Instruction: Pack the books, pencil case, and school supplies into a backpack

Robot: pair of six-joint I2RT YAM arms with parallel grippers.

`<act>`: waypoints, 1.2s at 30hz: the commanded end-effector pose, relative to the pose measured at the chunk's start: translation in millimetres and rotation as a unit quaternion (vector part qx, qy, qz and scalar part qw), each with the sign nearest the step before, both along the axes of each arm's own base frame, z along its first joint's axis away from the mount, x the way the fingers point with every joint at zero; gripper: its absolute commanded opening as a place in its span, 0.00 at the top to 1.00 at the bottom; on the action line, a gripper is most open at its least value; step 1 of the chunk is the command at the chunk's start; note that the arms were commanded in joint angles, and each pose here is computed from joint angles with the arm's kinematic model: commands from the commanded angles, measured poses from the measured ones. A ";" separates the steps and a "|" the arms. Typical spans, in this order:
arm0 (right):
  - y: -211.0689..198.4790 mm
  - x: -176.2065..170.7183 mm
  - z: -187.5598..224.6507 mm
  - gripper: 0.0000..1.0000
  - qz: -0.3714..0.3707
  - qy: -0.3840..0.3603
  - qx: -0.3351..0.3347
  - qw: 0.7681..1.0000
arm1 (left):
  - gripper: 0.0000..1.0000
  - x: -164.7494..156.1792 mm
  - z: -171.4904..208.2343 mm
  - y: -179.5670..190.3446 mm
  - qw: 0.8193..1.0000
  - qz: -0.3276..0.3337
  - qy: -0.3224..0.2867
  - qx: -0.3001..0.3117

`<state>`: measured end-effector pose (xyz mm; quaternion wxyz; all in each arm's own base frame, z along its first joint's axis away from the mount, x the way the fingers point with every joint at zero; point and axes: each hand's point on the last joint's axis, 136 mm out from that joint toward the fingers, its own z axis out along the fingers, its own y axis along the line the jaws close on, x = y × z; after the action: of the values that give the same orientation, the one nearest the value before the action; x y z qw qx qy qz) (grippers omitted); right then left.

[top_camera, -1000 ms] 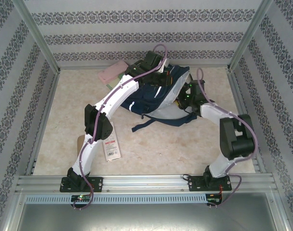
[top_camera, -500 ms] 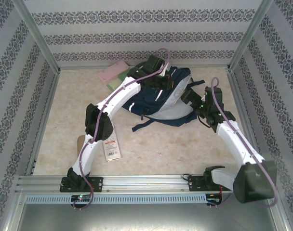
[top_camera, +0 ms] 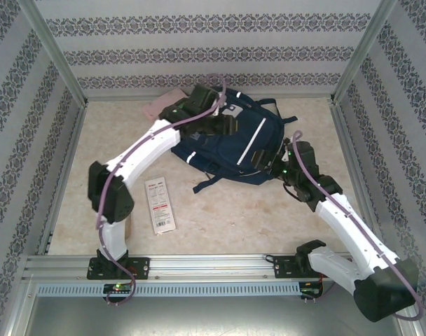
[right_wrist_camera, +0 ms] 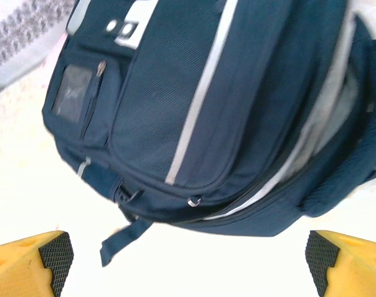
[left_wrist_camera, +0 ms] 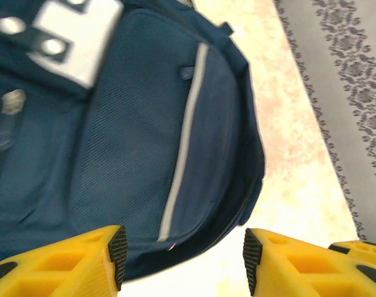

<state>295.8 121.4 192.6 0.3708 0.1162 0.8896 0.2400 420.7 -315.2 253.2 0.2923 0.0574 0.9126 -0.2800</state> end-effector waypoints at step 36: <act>267.1 -37.9 -77.7 0.37 0.316 0.104 0.035 0.943 | 0.81 -200.4 -224.4 242.6 0.905 0.337 0.227 0.123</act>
<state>261.4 362.2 106.5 0.1900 -0.1224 0.9203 0.3193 216.3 -72.8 30.6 0.1300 -0.2721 0.9527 -0.0377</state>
